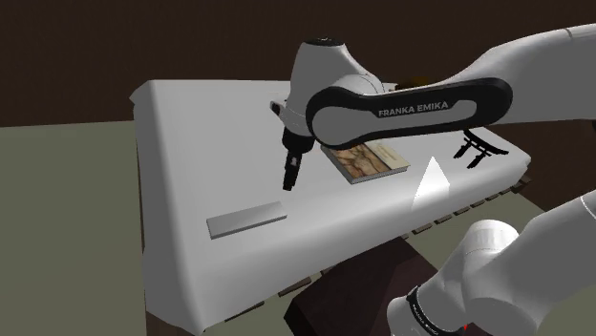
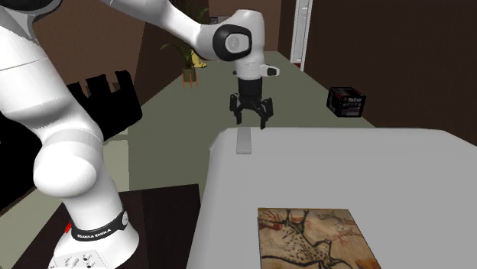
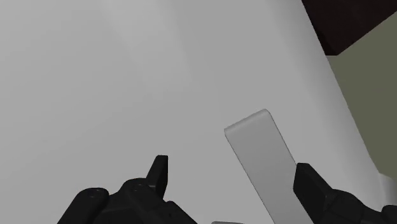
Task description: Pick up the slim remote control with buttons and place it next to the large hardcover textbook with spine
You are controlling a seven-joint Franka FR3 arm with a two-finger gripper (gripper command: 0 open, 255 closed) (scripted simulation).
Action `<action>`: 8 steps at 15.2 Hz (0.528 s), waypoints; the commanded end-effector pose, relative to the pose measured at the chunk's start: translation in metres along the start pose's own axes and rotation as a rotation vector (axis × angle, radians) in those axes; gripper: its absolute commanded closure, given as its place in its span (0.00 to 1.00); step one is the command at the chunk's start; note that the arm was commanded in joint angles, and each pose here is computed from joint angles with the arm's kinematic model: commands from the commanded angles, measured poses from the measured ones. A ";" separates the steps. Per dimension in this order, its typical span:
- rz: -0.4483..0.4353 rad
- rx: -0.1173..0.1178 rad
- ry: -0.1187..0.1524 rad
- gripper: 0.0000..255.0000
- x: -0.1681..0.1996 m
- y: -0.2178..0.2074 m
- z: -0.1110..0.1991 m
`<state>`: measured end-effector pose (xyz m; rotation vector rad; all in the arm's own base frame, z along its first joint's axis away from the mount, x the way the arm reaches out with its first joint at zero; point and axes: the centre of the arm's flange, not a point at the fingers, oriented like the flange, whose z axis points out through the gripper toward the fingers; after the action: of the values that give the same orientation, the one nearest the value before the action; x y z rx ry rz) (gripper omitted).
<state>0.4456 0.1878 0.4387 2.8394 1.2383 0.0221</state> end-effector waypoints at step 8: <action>-0.347 0.023 0.017 0.00 0.071 -0.067 0.064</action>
<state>0.4472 0.2705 0.3772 2.6357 1.6696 0.0189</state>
